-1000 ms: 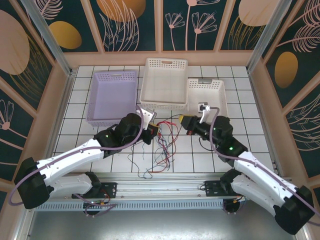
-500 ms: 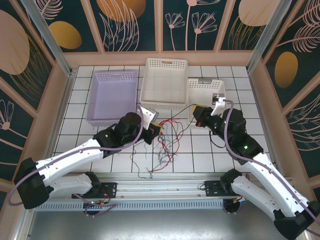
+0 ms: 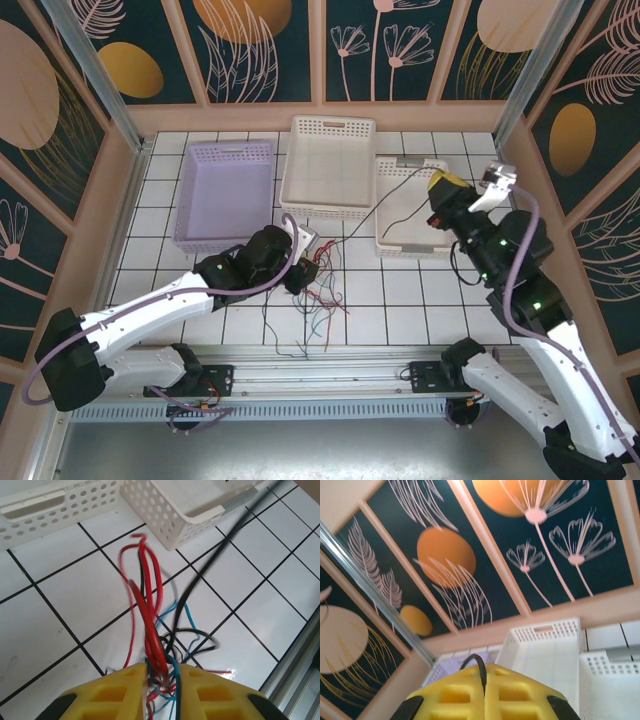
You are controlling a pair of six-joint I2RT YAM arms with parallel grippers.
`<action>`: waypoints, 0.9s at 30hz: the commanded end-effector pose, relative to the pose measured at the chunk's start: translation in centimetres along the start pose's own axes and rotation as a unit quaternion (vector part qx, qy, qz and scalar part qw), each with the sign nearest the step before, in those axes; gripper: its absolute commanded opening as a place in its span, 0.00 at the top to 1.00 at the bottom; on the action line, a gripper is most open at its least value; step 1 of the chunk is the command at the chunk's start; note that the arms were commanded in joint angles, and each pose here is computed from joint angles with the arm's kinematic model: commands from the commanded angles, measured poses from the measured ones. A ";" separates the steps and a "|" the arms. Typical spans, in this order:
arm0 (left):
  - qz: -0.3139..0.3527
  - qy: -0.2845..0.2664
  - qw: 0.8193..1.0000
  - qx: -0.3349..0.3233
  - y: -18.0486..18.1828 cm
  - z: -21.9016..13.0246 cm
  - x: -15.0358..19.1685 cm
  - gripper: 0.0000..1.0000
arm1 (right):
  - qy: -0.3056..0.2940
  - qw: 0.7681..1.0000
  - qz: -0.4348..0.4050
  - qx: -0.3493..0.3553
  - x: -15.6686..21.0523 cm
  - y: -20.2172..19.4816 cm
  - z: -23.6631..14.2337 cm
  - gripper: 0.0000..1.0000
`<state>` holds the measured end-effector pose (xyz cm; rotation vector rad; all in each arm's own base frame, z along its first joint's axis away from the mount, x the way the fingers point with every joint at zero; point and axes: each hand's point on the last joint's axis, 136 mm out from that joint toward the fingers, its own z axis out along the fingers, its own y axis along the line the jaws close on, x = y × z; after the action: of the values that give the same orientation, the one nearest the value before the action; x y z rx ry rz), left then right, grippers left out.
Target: Untangle the cables
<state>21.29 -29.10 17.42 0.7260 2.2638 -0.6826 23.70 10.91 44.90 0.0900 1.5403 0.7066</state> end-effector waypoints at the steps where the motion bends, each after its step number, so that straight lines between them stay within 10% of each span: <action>1: 0.001 0.024 1.000 -0.017 0.9 0.3 1.4 0.79 | -0.037 0.999 -0.015 0.014 -3.2 0.3 -1.2 1.00; 17: -0.005 -0.027 0.997 -0.070 2.3 -0.7 -1.6 0.79 | -0.063 0.997 -0.046 0.009 -8.9 3.1 -1.8 1.00; 27: 0.016 -0.206 0.966 -0.155 4.4 -9.5 -8.1 0.15 | -0.018 0.994 -0.083 0.070 -4.0 -0.2 3.7 1.00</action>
<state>24.06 -24.76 25.09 0.5216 2.0216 -0.4930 26.35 10.60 48.98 0.0652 1.5510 0.5265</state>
